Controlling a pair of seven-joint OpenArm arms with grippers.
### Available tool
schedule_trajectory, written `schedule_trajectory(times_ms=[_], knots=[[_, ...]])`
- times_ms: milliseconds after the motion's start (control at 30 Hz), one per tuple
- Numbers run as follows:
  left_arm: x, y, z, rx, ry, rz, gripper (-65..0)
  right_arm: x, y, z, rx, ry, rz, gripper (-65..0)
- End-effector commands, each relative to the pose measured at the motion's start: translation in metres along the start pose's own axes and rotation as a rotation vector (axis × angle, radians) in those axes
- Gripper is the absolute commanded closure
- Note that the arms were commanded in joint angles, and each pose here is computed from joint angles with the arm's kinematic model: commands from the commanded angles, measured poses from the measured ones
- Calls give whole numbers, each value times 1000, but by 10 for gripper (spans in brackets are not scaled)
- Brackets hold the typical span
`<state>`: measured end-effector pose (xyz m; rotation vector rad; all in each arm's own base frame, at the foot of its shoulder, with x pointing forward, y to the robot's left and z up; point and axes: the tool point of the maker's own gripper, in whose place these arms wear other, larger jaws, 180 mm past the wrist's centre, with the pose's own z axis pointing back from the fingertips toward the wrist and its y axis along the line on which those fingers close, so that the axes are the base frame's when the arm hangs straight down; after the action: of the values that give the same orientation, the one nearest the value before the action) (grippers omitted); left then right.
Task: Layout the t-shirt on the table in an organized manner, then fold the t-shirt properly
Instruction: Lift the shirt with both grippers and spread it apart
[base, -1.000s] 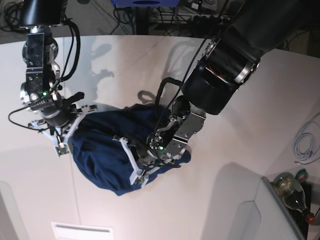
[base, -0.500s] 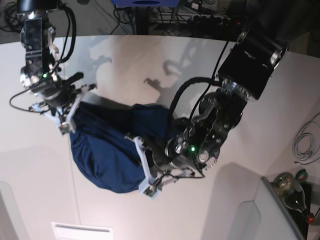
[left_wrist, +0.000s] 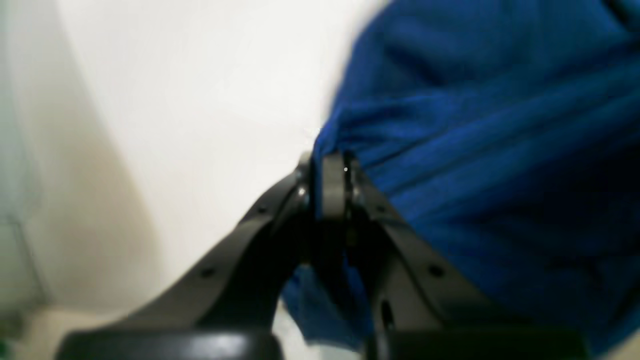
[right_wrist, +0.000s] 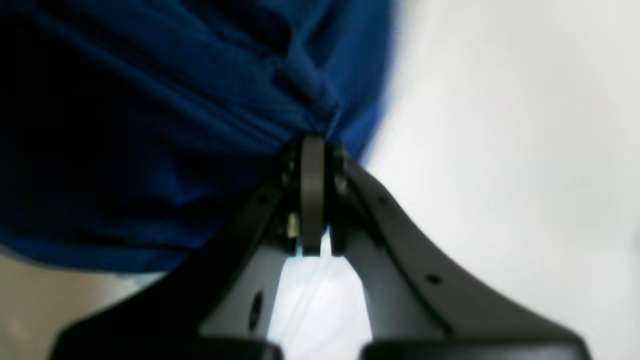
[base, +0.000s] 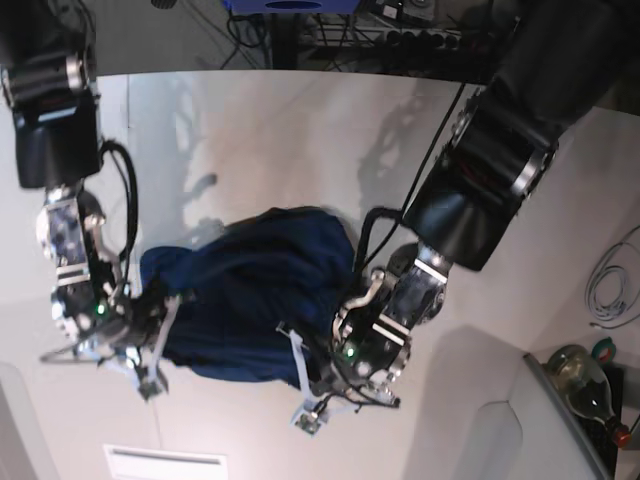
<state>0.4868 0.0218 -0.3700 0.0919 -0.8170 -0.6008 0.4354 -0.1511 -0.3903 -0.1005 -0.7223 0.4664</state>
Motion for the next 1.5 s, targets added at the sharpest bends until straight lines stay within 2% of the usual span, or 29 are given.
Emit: schedule_trajectory(times_ms=[0, 100, 167, 233, 300, 433, 533, 633, 700, 767, 933, 1067, 1133, 1200, 1333, 1400, 1467], knots=[[48, 43, 8, 114, -85, -26, 0, 42, -37, 10, -90, -77, 42, -5], [110, 83, 18, 205, -168, -75, 0, 109, -69, 27, -160, -184, 146, -5], [154, 110, 38, 259, -232, -85, 0, 151, -93, 47, -215, -254, 187, -5], [195, 128, 66, 289, -314, -70, 0, 195, -115, 77, -275, -343, 203, -5], [229, 149, 102, 321, -393, -3, 0, 235, -139, 121, -354, -453, 236, -5], [268, 192, 187, 399, -569, 131, 0, 292, -147, 211, -471, -668, 317, -5], [266, 204, 230, 469, -613, 140, 0, 298, -136, 250, -517, -733, 358, -5], [224, 200, 228, 505, -582, 117, 0, 261, -107, 237, -482, -658, 374, -5], [177, 191, 212, 513, -525, 93, 0, 220, -85, 206, -435, -575, 392, -5], [133, 178, 197, 495, -462, 75, 0, 169, -68, 169, -410, -451, 416, -5], [-10, 118, 151, 383, -191, 36, 0, 39, 10, 99, -237, -194, 417, -5], [-122, 59, 136, 264, 40, 39, 0, -58, 84, 76, -50, -9, 343, -5], [-163, 33, 138, 212, 126, 43, 0, -95, 110, 70, 13, 71, 277, -5], [-192, 13, 142, 173, 187, 45, 0, -108, 129, 65, 52, 76, 187, -5], [-216, -3, 147, 142, 239, 49, 0, -104, 133, 53, 58, -4, 47, -14], [-218, -4, 148, 141, 242, 48, 0, -86, 131, 46, 56, -64, 15, -20], [-218, -4, 148, 141, 243, 48, 0, -70, 128, 39, 55, -91, 6, -69]])
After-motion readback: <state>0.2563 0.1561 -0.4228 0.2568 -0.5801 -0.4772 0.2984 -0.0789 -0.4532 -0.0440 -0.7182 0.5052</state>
